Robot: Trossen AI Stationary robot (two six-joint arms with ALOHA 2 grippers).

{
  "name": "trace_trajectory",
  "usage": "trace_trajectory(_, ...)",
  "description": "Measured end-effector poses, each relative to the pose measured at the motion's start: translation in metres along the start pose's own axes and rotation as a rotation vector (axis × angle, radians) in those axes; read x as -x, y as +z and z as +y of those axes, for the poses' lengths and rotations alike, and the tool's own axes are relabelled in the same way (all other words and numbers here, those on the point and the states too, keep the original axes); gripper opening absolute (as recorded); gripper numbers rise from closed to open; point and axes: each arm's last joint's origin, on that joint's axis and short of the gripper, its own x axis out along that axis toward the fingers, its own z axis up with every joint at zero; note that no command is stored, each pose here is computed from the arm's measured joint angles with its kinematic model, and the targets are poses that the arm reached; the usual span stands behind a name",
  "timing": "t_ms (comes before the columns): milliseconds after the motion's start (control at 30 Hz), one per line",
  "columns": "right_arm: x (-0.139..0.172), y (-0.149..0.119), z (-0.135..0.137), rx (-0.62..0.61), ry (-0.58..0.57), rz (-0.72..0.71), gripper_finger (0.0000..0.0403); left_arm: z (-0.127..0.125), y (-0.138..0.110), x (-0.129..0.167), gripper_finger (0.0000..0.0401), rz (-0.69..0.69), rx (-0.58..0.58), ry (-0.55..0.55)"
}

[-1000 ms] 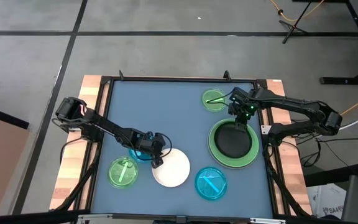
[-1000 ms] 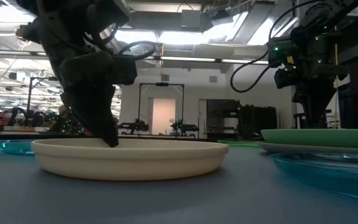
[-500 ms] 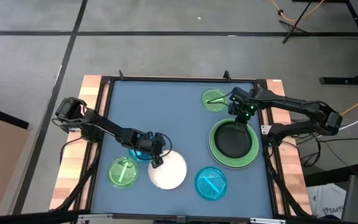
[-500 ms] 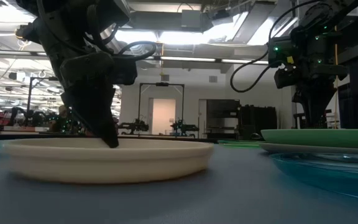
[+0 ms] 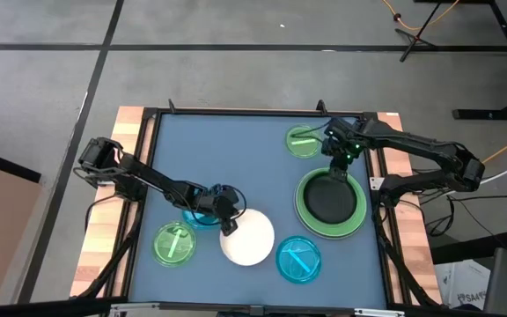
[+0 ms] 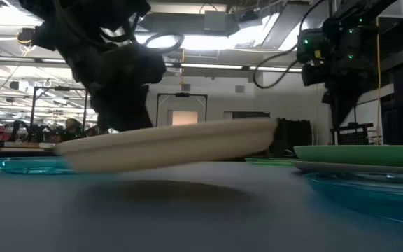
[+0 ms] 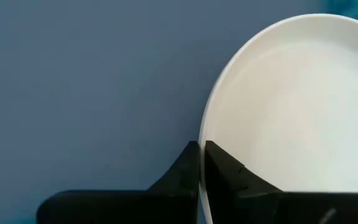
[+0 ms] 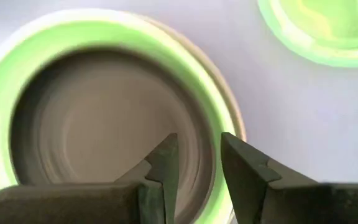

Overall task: Stack plastic plates
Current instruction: Stack the white plate on top of the black plate

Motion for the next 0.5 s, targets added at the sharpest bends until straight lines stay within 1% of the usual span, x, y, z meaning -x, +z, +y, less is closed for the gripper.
trace_trajectory(133,0.006,0.012,-0.001,-0.087,-0.005,-0.103,0.0110,0.006,0.011,-0.002,0.0002,-0.090,0.039,0.037)
trace_trajectory(267,0.008,0.023,-0.001,-0.193,0.038,-0.219,0.0110,0.018,0.023,-0.004,0.0002,-0.168,0.081,0.111)
trace_trajectory(500,0.014,0.041,-0.003,-0.277,0.087,-0.406,0.0110,0.042,0.044,-0.007,0.0001,-0.277,0.163,0.222)
